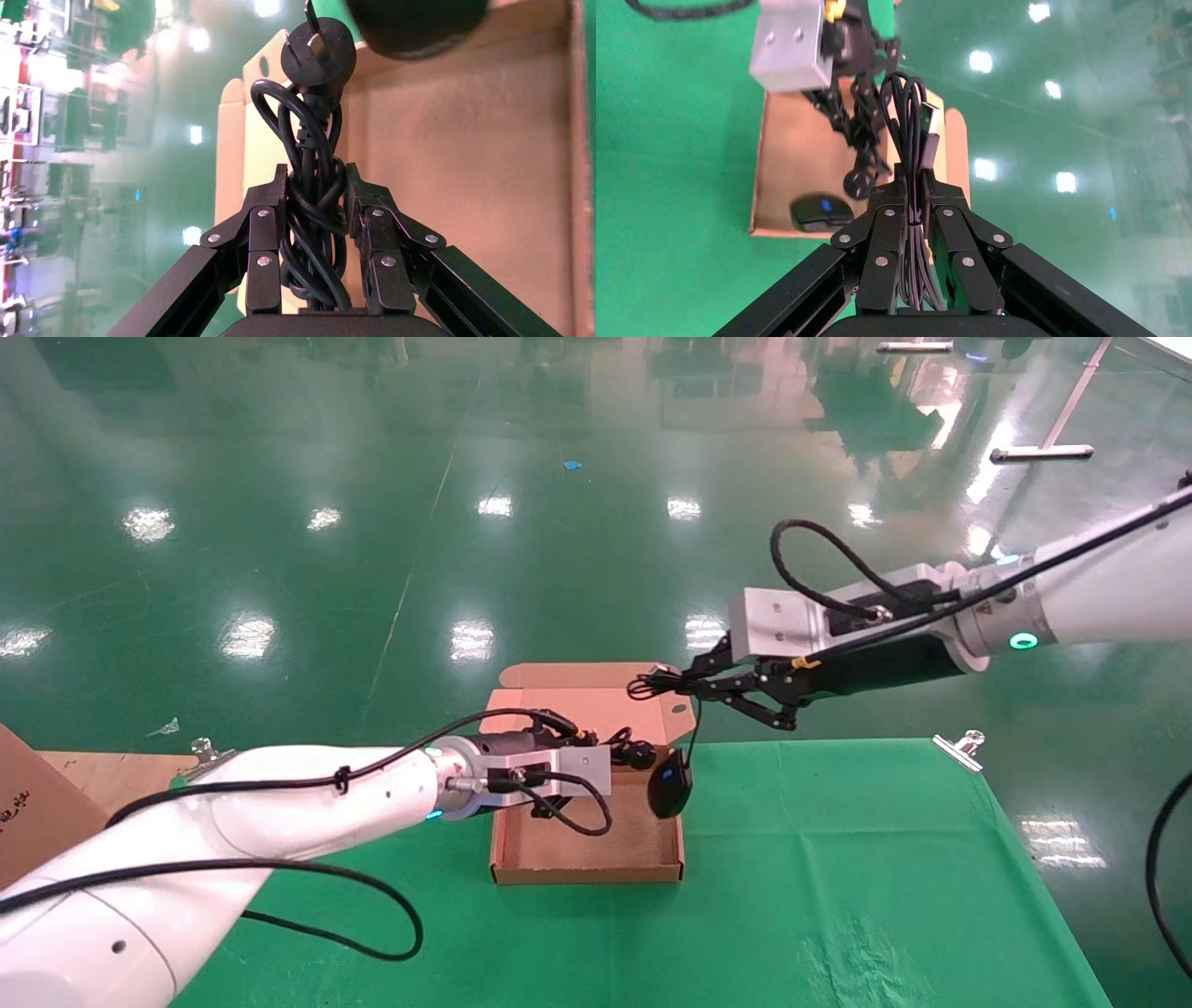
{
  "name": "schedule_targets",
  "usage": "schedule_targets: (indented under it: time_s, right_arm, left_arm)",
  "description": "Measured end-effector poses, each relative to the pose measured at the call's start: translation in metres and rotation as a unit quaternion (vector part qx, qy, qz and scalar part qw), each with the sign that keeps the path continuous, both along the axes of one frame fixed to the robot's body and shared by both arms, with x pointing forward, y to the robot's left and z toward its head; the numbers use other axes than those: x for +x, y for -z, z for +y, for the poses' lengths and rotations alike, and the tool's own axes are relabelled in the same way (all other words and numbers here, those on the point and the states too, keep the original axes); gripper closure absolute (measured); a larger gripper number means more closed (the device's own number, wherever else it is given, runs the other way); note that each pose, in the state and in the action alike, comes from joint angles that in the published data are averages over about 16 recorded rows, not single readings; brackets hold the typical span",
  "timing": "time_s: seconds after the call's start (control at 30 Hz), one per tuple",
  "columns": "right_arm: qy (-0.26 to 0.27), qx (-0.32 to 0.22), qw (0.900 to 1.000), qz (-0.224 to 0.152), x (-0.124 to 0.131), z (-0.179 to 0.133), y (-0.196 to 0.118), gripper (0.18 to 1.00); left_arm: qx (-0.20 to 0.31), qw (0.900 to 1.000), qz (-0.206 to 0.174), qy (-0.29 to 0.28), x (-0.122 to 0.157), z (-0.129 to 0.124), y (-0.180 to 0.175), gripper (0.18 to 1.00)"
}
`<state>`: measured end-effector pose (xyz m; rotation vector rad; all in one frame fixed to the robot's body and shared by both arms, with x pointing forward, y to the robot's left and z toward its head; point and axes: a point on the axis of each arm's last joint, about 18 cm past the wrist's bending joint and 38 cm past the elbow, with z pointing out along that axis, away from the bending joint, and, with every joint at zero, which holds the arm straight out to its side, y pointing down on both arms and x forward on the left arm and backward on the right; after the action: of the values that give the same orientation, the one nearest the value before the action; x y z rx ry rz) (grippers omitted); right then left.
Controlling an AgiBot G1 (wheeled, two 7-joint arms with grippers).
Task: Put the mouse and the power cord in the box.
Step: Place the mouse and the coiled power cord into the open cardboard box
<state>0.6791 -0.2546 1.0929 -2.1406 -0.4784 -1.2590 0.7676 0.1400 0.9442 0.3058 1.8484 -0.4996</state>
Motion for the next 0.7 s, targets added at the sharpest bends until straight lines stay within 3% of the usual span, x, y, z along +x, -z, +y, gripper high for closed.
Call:
schedule_targets:
  time_s: [0.47, 0.7]
  right_arm:
    - [0.021, 0.005, 1.000, 0.009, 0.010, -0.014, 0.025, 0.966]
    - [0.008, 0.002, 1.000, 0.012, 0.010, -0.004, 0.025, 0.966]
  left_arm:
    - [-0.003, 1.0000, 0.006, -0.004, -0.001, -0.008, 0.008, 0.804]
    - [-0.015, 0.9999, 0.006, -0.002, -0.001, -0.012, 0.005, 0.732]
